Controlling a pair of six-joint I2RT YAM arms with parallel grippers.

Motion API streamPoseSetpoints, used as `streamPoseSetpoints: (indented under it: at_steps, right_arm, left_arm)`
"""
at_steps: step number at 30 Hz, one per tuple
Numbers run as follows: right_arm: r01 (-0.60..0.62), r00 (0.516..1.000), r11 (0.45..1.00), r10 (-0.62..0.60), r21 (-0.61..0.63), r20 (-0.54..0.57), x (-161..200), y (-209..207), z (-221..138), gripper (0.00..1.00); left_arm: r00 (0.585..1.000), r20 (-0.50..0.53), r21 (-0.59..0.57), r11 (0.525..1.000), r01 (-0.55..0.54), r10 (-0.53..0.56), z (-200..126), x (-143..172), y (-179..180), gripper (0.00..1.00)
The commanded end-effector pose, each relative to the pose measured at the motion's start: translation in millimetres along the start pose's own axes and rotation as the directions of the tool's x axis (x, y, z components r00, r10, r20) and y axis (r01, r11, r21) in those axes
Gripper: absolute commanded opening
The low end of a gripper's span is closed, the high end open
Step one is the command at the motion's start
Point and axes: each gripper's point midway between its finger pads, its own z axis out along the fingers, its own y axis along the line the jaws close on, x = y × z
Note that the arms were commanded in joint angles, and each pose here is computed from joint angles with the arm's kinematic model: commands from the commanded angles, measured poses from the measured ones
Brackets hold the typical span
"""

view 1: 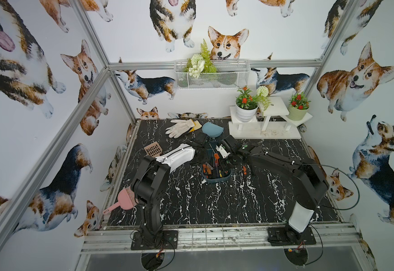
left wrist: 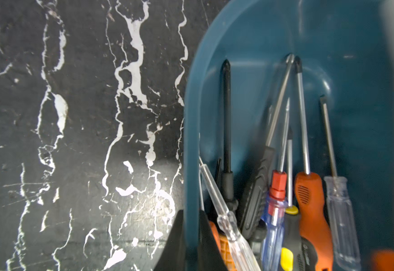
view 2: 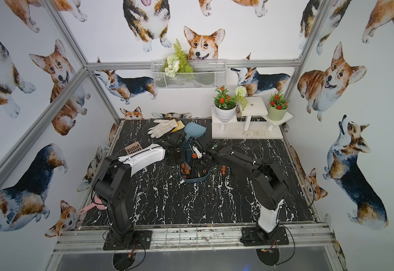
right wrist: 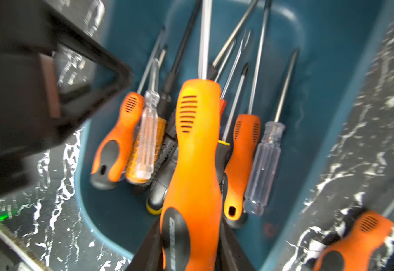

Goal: Take out the screwdriver from the storage box
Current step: Pick up the screwdriver from the storage box, then place the screwdriver at the center of the board.

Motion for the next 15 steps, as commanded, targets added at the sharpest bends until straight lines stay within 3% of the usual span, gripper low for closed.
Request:
streamPoseSetpoints:
  at_steps: [1,15]
  right_arm:
    - [-0.004,0.998,0.999,0.007,-0.042,0.066,-15,6,-11,0.00]
    - [-0.034,0.986,0.999,0.034,-0.003,0.164,-23,-10,-54,0.00]
  left_arm:
    - [1.000,0.015,-0.001,1.000,0.000,0.000,-2,-6,-2,0.00]
    - [1.000,0.020,-0.017,1.000,0.003,-0.003,-3,-7,1,0.00]
